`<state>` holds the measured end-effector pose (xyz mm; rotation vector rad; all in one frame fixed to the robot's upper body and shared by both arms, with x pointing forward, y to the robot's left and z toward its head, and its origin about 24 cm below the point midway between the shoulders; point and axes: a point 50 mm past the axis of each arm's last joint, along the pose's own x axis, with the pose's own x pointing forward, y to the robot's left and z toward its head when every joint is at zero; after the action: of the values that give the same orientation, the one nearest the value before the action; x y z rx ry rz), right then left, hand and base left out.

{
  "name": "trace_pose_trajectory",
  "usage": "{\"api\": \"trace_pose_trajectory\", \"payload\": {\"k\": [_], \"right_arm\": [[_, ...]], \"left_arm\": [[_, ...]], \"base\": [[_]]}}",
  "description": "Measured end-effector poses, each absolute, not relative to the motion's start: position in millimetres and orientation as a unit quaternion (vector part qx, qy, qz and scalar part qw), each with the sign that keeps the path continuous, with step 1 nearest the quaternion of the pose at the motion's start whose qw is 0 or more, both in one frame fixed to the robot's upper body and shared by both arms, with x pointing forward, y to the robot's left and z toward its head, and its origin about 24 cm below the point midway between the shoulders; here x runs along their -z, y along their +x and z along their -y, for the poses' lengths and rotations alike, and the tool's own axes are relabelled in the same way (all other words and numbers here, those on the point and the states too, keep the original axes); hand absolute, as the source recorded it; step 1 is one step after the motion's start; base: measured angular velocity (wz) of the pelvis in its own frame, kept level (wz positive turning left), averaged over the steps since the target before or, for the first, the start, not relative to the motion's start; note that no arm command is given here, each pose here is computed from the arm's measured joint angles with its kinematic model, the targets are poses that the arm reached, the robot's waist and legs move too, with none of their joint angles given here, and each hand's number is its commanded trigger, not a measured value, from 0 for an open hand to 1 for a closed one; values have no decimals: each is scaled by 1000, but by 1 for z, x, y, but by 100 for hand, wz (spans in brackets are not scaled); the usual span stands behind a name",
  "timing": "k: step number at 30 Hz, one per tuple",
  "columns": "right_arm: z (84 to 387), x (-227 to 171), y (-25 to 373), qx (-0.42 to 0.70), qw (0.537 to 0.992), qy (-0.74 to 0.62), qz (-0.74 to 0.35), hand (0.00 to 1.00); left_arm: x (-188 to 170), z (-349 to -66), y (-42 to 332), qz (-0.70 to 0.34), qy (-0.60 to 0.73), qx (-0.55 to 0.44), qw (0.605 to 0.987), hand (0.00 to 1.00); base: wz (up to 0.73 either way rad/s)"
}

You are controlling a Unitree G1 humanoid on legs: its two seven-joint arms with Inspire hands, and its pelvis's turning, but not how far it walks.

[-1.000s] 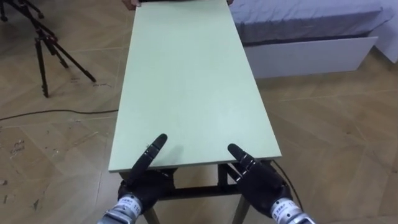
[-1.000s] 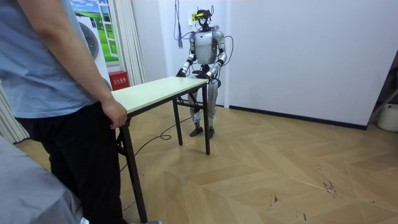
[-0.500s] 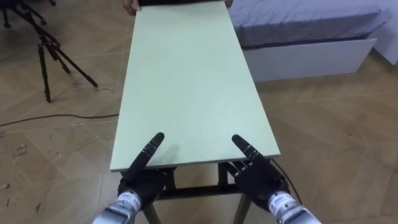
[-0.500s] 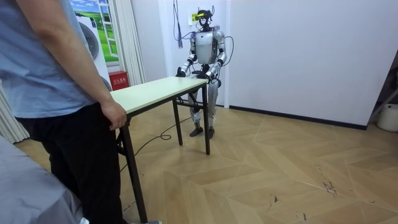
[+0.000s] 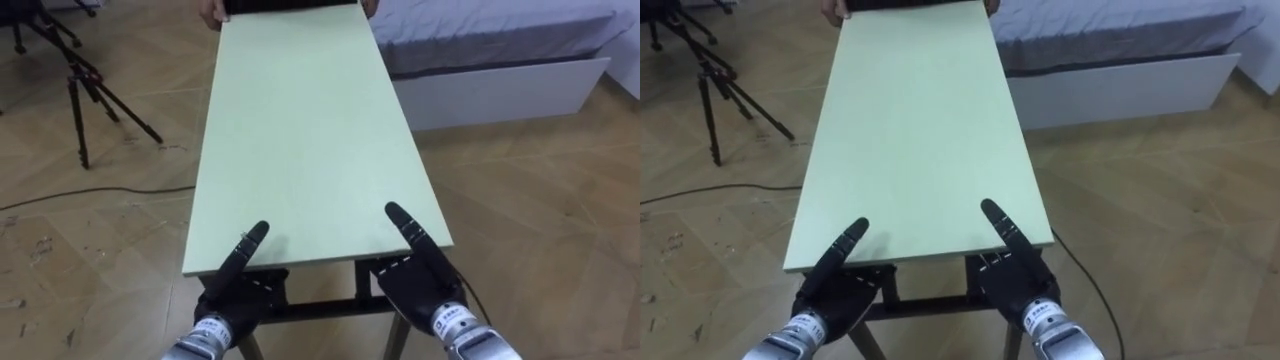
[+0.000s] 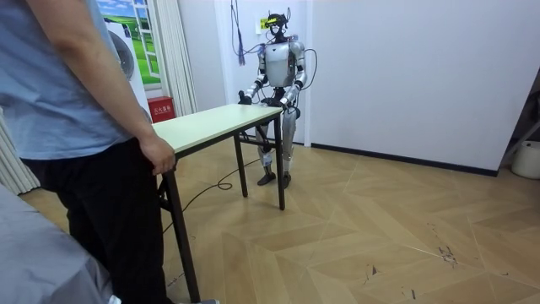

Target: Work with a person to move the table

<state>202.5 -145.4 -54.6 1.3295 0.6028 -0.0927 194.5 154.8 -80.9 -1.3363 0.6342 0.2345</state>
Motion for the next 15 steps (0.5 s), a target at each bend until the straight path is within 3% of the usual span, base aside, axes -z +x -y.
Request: {"api": "trace_pose_trajectory", "payload": {"k": [15], "right_arm": [[149, 70, 198, 112, 745, 590, -290, 100]], "left_arm": [[80, -139, 195, -285, -608, -84, 737, 100]], "base": [[1]]}}
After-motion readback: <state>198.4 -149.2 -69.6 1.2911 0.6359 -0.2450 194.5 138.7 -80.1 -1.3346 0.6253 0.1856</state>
